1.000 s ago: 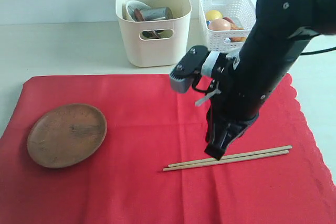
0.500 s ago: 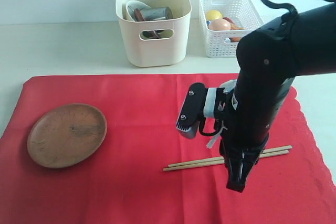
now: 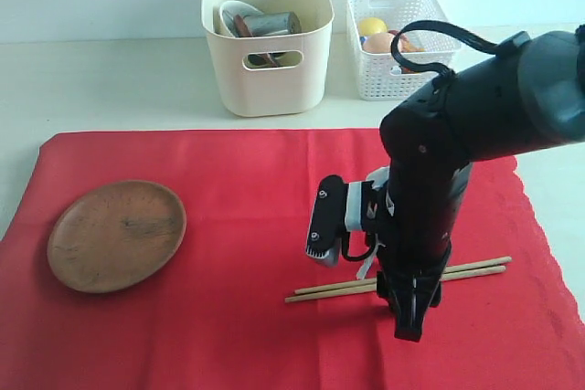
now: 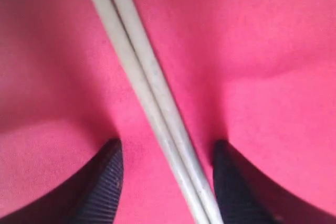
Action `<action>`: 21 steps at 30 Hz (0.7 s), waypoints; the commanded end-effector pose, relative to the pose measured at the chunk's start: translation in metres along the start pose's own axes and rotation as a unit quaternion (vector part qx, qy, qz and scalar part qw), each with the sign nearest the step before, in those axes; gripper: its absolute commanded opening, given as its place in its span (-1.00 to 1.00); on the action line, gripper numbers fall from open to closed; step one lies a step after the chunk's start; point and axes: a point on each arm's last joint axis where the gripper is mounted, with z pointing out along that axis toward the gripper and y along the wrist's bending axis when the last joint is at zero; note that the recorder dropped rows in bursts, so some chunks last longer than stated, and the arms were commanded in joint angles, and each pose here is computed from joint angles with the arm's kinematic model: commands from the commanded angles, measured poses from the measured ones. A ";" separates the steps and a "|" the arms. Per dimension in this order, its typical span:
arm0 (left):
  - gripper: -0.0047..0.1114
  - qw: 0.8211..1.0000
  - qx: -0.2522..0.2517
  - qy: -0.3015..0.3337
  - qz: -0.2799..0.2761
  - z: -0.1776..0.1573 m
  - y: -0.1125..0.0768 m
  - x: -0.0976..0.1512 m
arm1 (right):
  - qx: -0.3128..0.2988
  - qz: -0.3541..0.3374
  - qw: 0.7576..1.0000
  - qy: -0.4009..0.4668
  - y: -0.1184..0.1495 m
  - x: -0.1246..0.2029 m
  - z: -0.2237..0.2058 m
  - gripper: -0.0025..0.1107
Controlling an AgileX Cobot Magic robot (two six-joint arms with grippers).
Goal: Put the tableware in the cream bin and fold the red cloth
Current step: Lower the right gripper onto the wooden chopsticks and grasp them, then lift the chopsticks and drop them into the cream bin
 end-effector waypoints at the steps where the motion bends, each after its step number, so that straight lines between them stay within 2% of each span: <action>1: -0.89 1.000 0.003 0.001 -0.002 0.000 0.000 0.001 | -0.001 -0.017 1.000 0.017 0.000 0.001 0.009 -0.08; 3: -0.89 1.000 0.003 0.001 -0.002 0.000 0.000 0.001 | -0.001 -0.017 1.000 0.017 0.000 0.001 0.009 -0.17; 10: -0.89 1.000 0.003 0.001 -0.002 0.000 0.000 0.001 | 0.005 -0.018 1.000 0.009 -0.001 0.000 0.009 -0.69; 15: -0.89 1.000 0.003 0.001 -0.002 0.000 0.000 0.001 | 0.004 -0.019 1.000 0.013 -0.001 0.001 0.009 -0.96; 21: -0.89 1.000 0.003 0.001 -0.002 0.000 0.000 0.001 | 0.010 -0.012 1.000 0.001 0.000 0.002 -0.003 -0.96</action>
